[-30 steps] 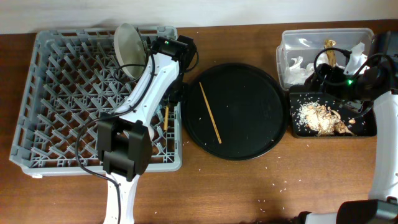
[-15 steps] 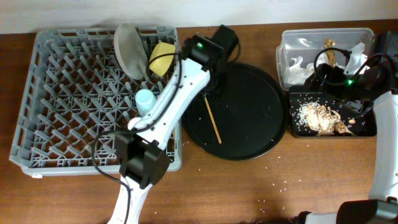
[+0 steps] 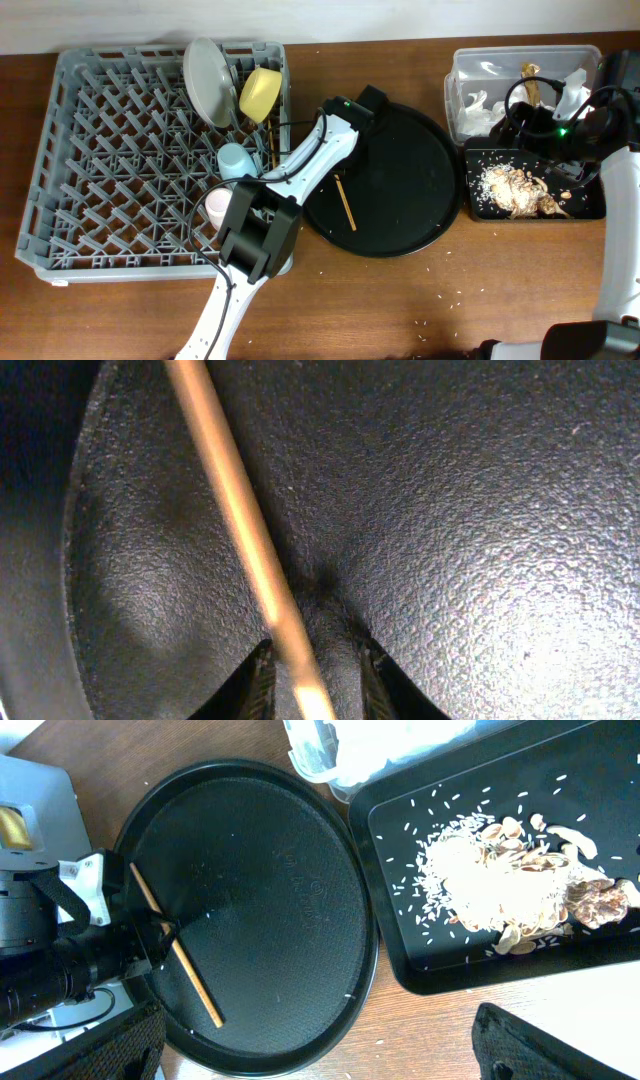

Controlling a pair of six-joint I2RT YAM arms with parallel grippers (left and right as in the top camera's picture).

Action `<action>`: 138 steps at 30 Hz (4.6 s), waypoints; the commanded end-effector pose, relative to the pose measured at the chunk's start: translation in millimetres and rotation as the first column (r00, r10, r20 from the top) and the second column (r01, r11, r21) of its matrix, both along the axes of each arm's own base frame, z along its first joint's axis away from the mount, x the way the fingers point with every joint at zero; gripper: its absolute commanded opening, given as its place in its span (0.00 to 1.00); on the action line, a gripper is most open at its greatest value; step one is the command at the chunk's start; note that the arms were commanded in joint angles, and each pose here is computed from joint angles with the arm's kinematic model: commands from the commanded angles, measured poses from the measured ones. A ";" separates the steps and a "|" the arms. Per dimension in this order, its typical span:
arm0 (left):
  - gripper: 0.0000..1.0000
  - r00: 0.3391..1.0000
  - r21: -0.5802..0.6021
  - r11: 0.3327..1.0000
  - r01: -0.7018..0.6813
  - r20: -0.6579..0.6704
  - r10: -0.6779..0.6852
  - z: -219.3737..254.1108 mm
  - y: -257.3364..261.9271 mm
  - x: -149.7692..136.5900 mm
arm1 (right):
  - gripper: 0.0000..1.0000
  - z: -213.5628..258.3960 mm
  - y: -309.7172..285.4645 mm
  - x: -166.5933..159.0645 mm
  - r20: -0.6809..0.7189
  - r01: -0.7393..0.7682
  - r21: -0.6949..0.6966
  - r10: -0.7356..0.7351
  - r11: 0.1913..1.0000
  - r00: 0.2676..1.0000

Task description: Sort waste into correct bins and load items into the dishwasher rack

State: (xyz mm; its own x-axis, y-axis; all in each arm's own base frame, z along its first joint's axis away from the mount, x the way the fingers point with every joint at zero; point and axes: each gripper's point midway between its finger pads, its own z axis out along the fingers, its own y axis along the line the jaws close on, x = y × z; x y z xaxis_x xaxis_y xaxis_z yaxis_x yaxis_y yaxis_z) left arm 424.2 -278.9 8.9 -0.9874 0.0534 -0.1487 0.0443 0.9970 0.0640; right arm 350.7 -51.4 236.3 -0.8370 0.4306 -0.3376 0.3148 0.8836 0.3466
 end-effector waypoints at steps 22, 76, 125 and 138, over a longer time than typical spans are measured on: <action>0.01 0.997 -0.066 0.995 0.069 -0.022 -0.070 167.2 121.2 4.8 | 0.99 -3.0 -1.3 -0.5 -0.008 -0.006 -0.010 0.006 1.000 1.000; 0.99 0.842 -0.194 0.981 -0.007 0.528 0.110 368.5 162.8 -33.2 | 0.99 -46.3 71.2 -105.3 0.902 0.130 -0.274 0.207 0.953 0.378; 0.99 0.234 0.093 0.996 -0.008 0.968 -0.089 147.9 299.5 -179.1 | 0.99 -80.8 69.1 -105.3 0.837 0.103 -0.306 0.216 0.946 0.503; 0.99 0.234 0.093 0.996 -0.008 0.968 -0.089 147.9 299.6 -179.0 | 0.98 -80.8 69.1 -105.3 0.837 0.103 -0.306 0.216 0.946 0.503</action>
